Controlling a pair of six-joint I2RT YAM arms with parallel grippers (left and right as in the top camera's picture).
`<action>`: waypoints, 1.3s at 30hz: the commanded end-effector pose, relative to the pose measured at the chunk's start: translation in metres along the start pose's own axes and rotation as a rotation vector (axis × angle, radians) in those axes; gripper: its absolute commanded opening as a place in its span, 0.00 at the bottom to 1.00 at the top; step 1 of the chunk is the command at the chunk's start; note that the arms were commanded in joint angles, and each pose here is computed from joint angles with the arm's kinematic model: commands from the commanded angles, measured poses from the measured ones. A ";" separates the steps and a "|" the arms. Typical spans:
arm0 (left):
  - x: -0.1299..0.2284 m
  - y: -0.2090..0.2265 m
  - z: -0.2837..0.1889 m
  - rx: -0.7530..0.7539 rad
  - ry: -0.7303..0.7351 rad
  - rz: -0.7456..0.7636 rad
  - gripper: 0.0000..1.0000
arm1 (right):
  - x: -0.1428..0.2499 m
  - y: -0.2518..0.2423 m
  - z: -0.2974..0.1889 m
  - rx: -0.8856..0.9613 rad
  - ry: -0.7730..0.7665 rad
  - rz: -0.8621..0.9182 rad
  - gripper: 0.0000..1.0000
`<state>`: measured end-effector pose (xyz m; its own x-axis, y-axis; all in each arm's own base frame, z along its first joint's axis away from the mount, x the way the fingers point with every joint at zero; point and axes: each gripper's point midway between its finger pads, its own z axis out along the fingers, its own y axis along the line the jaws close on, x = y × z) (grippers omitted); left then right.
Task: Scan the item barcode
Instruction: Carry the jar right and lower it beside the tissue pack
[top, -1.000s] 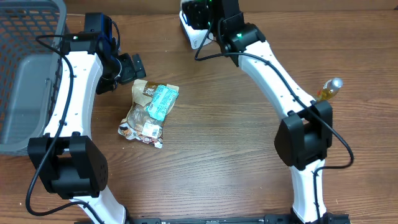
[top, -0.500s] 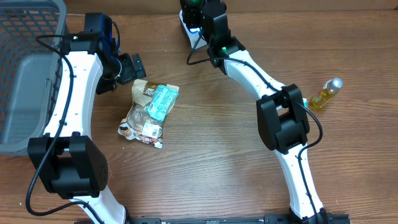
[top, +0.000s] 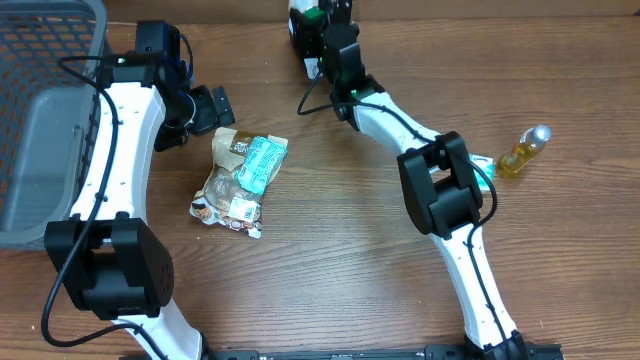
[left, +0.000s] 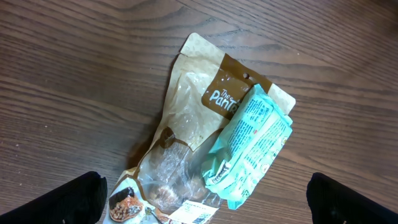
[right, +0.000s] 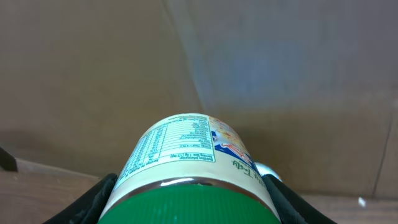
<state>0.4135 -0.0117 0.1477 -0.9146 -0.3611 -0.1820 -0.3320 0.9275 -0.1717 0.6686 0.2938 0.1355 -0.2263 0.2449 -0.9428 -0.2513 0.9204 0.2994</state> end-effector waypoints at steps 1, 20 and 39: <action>0.003 0.002 0.004 -0.010 0.012 0.015 1.00 | -0.012 -0.004 0.001 0.011 -0.036 -0.032 0.20; 0.003 0.002 0.004 -0.010 0.012 0.015 0.99 | -0.155 0.020 -0.049 -0.001 -0.163 -0.059 0.20; 0.003 0.002 0.004 -0.010 0.012 0.015 1.00 | -0.028 -0.076 -0.283 0.493 1.026 -0.010 0.26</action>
<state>0.4135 -0.0117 0.1474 -0.9147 -0.3611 -0.1817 -0.3321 0.9275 -0.1715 0.4399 0.1501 0.2035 -0.9147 -0.0011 -0.4040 -0.0067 0.9999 0.0124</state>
